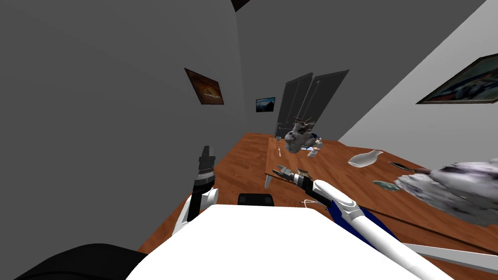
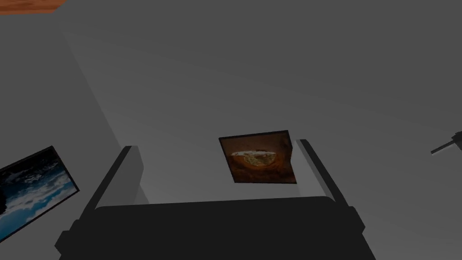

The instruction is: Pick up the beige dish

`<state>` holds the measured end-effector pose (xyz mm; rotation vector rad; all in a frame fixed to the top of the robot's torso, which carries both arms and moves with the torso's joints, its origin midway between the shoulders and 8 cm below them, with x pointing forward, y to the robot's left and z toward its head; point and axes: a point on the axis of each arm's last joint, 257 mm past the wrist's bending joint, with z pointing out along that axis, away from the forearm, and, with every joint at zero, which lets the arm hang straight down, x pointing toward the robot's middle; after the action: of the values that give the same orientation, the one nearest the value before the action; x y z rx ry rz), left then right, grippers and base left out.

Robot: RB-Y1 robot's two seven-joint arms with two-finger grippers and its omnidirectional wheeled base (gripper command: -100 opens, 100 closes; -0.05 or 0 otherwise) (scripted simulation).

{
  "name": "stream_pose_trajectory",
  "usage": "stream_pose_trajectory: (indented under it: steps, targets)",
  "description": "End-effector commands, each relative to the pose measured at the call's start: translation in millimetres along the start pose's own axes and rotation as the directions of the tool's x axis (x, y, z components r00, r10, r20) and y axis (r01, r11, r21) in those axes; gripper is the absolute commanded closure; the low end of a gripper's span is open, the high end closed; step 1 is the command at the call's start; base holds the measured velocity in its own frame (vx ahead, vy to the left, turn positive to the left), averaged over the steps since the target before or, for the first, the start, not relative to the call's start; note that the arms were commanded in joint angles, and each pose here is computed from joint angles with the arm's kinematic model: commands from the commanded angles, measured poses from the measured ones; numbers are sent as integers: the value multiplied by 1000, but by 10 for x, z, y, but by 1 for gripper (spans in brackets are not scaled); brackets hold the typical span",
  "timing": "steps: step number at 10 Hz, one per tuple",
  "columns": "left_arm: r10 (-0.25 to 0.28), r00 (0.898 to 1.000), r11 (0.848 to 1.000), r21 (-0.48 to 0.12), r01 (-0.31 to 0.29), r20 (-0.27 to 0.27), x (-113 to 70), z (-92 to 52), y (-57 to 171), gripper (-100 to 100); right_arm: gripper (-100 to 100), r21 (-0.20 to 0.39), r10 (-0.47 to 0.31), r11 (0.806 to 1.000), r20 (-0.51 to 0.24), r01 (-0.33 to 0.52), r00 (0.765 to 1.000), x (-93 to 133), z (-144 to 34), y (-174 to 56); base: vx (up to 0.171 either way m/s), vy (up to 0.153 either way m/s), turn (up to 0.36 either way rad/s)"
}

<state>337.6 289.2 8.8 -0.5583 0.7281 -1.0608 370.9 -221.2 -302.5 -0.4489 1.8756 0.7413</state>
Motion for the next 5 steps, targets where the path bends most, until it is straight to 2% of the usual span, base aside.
stream_pose_trajectory:
  steps: [1,3,4,5]
  targets:
    - [0,1000,1000,0,0,0,0,0,0,0,-100,21,-50,998,-86,52,995,236,-94,-184,12,9,92]
    - [0,1000,1000,0,0,0,0,0,0,0,-100,27,-81,996,-116,84,990,325,-114,-222,7,3,12]
    - [0,1000,1000,0,0,0,0,0,0,0,-100,44,-114,991,-191,124,975,530,-235,-401,8,6,90]
    - [0,1000,1000,0,0,0,0,0,0,0,-100,42,-134,988,-207,146,969,567,-243,-410,10,2,48]
